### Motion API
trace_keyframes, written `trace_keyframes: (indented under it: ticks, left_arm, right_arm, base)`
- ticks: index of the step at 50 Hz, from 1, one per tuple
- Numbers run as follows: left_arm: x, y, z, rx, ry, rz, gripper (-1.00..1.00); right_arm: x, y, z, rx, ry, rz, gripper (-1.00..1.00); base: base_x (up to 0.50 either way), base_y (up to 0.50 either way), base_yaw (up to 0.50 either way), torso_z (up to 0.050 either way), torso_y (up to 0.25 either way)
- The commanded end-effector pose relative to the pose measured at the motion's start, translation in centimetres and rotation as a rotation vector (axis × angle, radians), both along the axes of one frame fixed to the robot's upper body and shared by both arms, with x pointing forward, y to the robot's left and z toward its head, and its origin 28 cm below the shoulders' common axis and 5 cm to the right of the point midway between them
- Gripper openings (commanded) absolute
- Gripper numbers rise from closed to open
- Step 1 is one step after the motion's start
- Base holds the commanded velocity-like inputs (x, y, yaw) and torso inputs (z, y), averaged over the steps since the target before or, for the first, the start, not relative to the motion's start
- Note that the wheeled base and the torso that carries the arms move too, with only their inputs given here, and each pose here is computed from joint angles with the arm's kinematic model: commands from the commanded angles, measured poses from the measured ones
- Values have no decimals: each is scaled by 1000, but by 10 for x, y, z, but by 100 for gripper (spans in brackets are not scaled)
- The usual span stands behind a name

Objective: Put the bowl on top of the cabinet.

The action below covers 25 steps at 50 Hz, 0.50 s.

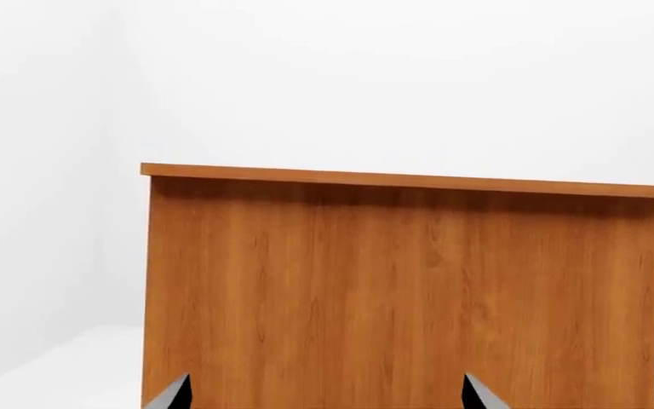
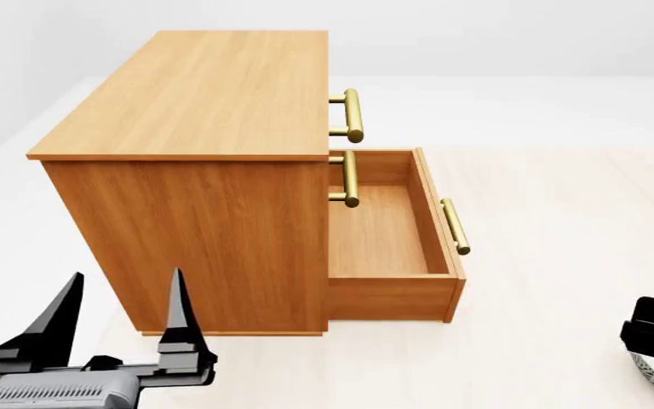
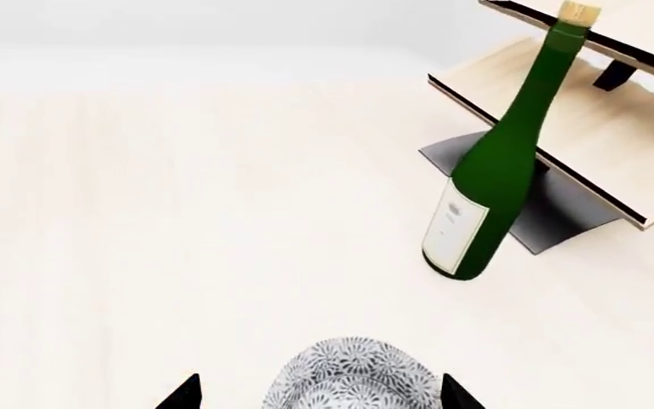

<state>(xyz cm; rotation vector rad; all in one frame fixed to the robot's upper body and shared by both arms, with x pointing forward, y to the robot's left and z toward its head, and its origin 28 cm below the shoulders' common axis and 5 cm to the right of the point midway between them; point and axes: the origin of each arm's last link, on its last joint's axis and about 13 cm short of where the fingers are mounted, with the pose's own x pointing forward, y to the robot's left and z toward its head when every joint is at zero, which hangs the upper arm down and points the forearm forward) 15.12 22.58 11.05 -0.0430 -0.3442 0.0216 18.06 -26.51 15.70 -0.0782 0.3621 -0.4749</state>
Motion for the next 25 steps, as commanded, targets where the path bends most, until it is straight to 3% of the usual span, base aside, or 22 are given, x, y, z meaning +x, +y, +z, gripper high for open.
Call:
trace_keyframes:
  ticks: [1,16,25]
  left_arm:
    - [0,0,0,0,0,0,100]
    - [0,0,0,-3,0,-1,100]
    - [0,0,-1,-2,2,-1,100]
  right_arm:
    - [11,0,-11,15,44,62,100]
    - [22,7,-19,22,122,76,100]
    - [25,8,-23,89,189,45,100]
  base:
    - [0,0,0,0,0]
    - [0,0,0,0,0]
    - [0,0,0,0,0]
